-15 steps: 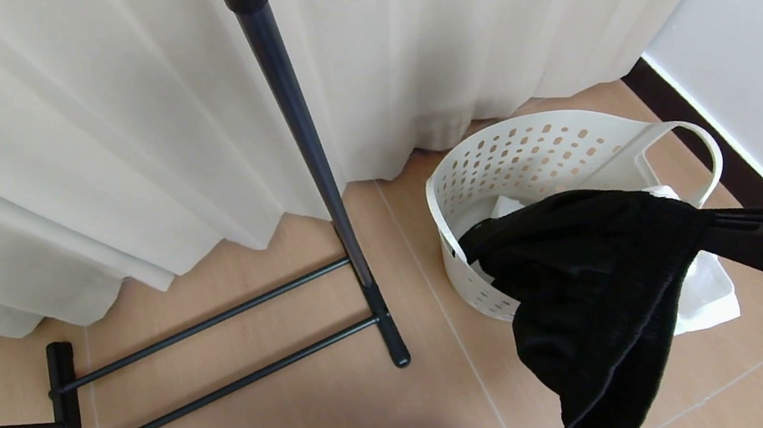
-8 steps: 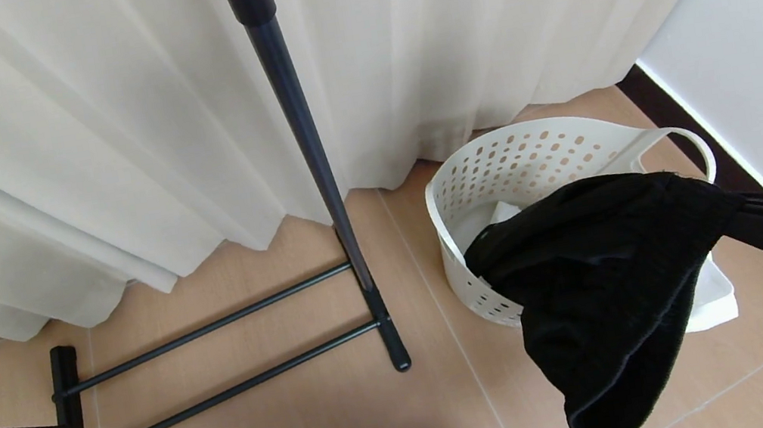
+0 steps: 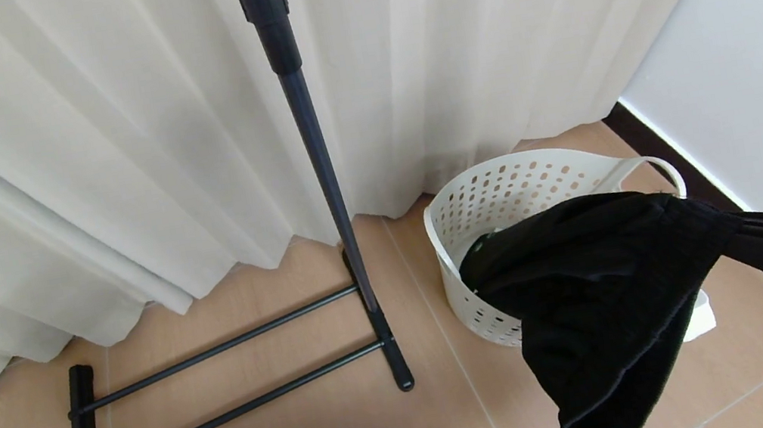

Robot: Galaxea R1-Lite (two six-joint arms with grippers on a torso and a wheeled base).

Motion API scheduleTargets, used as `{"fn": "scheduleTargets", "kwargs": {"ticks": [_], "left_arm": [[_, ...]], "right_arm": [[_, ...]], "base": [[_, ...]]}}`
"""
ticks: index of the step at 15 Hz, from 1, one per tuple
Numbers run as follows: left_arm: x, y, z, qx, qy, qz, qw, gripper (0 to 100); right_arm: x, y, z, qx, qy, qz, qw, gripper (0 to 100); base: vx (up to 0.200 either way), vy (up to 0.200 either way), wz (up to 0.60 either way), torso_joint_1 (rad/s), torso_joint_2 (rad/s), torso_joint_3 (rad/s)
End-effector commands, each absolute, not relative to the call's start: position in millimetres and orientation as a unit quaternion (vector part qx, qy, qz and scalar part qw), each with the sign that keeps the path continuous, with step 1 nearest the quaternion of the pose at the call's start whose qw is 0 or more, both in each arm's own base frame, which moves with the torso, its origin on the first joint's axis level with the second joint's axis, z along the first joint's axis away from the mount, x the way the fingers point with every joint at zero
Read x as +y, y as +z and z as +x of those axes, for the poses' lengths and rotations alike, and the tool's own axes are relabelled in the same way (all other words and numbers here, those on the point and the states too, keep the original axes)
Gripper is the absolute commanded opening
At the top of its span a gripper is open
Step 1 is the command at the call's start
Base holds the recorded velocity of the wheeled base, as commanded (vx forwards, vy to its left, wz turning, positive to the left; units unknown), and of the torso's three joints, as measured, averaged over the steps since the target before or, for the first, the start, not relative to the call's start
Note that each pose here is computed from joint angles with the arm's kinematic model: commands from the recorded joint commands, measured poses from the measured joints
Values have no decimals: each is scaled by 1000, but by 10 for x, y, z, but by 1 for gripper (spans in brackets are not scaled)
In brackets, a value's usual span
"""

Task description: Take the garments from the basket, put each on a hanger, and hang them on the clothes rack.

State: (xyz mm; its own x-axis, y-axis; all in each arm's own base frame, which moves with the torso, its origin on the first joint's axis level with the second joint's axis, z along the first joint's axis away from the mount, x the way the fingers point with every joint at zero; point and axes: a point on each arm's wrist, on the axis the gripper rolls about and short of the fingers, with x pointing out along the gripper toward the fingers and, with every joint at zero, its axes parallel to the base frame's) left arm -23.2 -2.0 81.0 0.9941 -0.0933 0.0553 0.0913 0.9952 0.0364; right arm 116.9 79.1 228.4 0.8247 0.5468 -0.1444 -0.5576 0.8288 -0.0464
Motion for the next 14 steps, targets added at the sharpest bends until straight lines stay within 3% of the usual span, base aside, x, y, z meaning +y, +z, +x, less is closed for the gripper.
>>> {"fn": "scheduleTargets", "kwargs": {"ticks": [1,7,14], "left_arm": [[-19,811,-231,-28,-46,17,998,100],[-19,811,-231,-28,-46,17,998,100],[-19,811,-231,-28,-46,17,998,100]], "right_arm": [[786,2262,1165,62,289,-54,954,0],[786,2258,1173,64,288,-54,954,0],[784,2260,1170,63,288,-55,954,0]], "base": [[0,0,0,-12,-246,-56],[0,0,0,14,-404,-179],[0,0,0,106,-468,-171]]}}
